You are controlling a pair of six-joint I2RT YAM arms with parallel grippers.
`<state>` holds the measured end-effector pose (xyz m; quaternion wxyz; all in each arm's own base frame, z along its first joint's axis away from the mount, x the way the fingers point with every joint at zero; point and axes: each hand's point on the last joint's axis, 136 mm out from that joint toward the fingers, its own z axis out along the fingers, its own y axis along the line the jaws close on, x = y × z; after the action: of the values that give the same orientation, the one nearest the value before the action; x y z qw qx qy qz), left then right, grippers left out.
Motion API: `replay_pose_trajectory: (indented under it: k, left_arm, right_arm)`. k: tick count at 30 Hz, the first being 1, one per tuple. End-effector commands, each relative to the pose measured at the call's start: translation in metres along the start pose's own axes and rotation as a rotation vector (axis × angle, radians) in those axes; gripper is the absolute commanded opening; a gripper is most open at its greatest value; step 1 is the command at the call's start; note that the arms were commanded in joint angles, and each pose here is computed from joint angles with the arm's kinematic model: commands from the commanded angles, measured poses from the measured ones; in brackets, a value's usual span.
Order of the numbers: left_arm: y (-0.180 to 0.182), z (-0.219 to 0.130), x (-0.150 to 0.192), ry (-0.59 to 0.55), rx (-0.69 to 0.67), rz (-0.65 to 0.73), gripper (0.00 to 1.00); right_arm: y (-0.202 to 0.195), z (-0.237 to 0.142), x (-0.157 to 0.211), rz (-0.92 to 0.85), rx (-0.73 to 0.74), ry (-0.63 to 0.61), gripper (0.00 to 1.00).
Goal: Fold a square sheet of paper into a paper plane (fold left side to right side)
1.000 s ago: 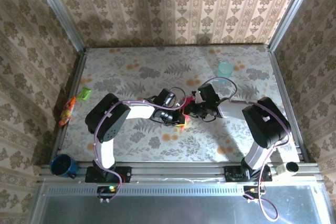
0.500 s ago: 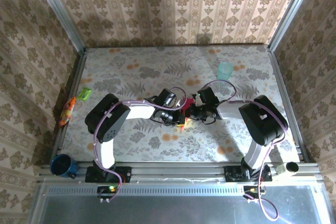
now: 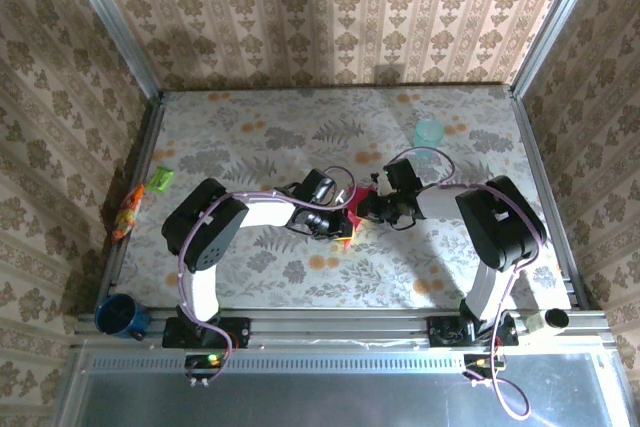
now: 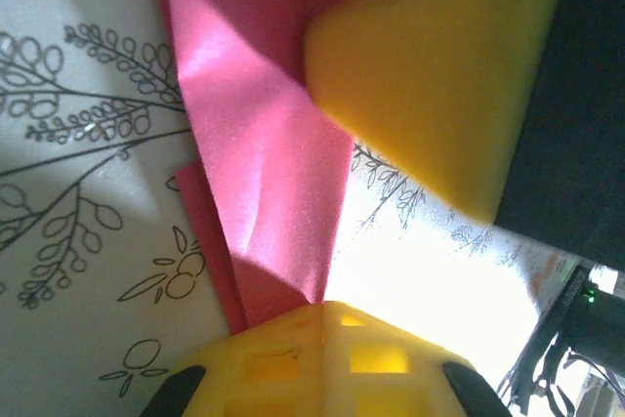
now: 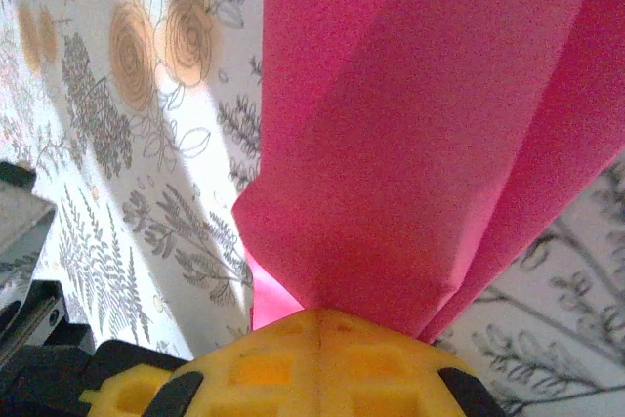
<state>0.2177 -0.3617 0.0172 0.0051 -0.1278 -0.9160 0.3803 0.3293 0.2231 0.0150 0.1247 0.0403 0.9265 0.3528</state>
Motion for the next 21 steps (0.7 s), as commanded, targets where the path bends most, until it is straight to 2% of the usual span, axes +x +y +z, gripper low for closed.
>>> replay_pose_trajectory:
  k: [1,21]
  left_arm:
    - [0.076,0.009,0.056,0.146,-0.271,-0.130,0.00]
    - [0.077,0.011,0.060,0.141,-0.267,-0.136,0.00]
  right_arm:
    - [-0.035,-0.004,-0.026,0.005,0.125,-0.069,0.00]
    - [-0.063,-0.017,-0.077,0.048,0.152,-0.134,0.00]
